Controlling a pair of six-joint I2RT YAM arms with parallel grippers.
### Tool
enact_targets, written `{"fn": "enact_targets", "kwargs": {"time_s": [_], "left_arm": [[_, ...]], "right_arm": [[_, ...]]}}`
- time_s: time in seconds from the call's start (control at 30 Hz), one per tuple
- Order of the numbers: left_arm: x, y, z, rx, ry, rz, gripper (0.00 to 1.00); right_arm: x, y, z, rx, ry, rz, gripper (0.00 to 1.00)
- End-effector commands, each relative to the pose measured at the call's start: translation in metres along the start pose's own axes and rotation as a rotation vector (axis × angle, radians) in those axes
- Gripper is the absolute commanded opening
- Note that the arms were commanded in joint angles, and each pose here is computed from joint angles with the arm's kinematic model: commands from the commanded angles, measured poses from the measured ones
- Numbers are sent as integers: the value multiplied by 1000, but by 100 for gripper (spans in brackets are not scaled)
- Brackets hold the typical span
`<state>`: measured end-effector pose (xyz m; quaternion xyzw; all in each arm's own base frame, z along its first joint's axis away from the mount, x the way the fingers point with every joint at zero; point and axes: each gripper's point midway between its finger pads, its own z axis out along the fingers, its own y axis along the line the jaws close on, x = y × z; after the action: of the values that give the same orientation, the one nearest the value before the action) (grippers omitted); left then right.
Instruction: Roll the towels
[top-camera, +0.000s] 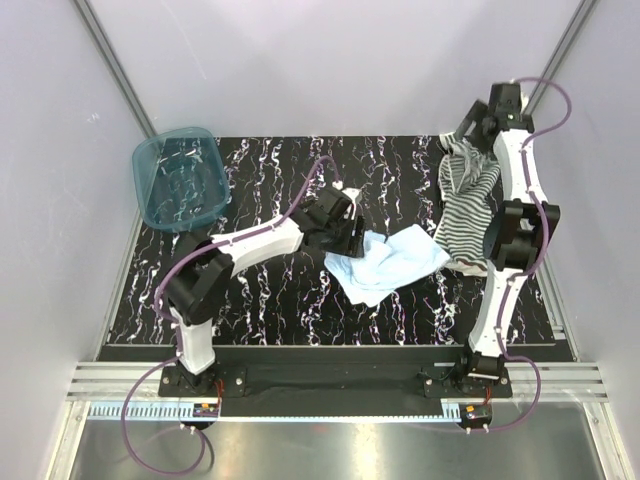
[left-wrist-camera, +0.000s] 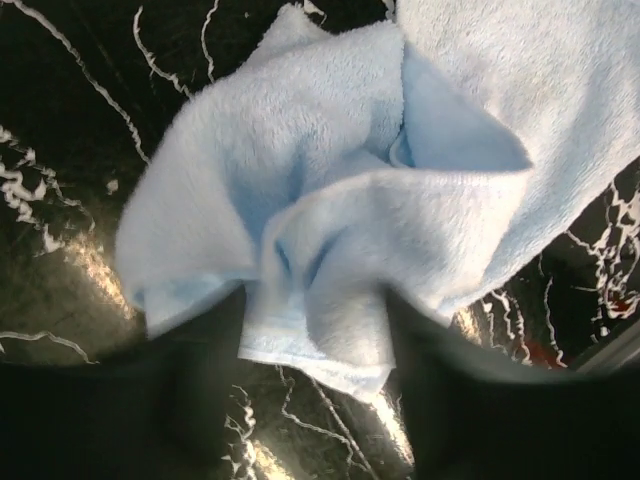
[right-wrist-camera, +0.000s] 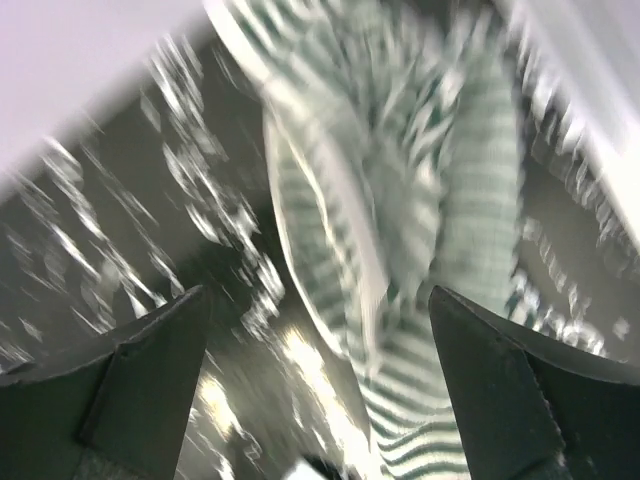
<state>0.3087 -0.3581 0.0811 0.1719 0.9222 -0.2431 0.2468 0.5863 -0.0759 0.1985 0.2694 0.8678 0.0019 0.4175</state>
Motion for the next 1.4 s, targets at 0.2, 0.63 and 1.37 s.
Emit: {"fn": "enact_targets", "kwargs": {"time_s": [0.2, 0.63, 1.37], "left_arm": [[-30, 23, -72, -124, -149, 5, 91], [17, 83, -109, -225, -110, -84, 86], [49, 171, -207, -470, -198, -77, 92]], "right_arm": [[105, 21, -94, -232, 172, -27, 95], [209, 28, -77, -216, 433, -149, 61], [259, 2, -29, 0, 533, -299, 58]]}}
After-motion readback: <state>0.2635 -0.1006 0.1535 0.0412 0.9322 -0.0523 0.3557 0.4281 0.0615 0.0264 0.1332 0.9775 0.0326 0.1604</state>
